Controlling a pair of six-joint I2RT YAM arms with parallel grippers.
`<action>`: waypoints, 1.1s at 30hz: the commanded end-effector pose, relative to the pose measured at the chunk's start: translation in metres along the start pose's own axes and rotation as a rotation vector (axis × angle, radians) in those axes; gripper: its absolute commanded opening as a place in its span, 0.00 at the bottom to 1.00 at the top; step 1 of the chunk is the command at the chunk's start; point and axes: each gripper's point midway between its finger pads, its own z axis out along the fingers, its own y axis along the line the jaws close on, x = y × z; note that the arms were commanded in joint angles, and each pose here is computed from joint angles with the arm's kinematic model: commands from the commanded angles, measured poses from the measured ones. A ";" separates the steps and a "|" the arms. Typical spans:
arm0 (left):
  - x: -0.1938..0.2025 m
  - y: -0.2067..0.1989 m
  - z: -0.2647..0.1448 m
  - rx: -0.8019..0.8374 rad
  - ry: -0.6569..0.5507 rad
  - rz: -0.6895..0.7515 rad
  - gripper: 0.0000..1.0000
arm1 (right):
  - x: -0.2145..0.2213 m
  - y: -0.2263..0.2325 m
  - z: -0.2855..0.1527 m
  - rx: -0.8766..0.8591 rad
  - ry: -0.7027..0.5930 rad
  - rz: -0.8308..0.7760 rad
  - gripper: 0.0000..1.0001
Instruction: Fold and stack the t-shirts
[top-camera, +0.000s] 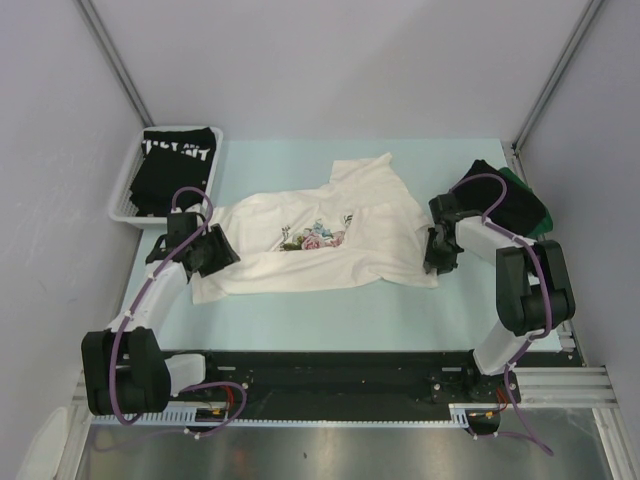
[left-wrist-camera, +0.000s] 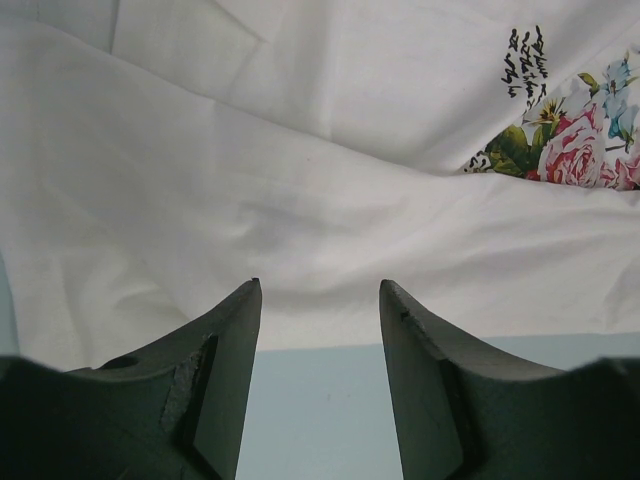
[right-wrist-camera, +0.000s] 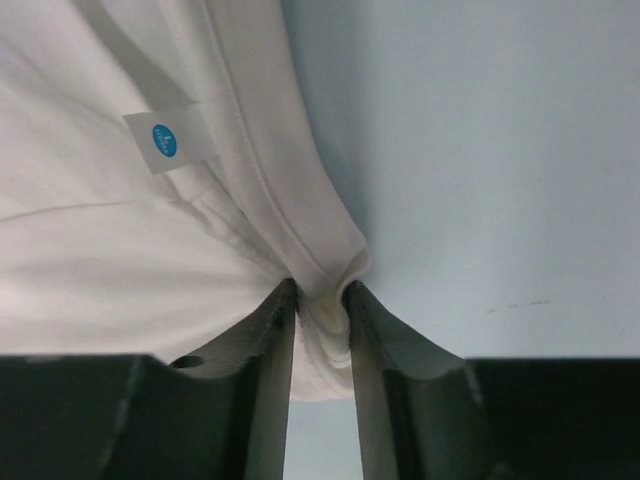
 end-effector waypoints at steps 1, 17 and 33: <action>-0.015 -0.008 -0.008 0.034 -0.053 0.025 0.56 | 0.016 -0.014 0.014 0.059 0.055 -0.011 0.22; -0.013 -0.008 -0.004 0.036 -0.042 0.025 0.56 | 0.065 -0.042 -0.013 0.194 0.200 0.000 0.00; -0.018 -0.013 -0.001 0.050 -0.030 0.025 0.56 | 0.108 -0.034 -0.025 0.273 0.260 0.072 0.00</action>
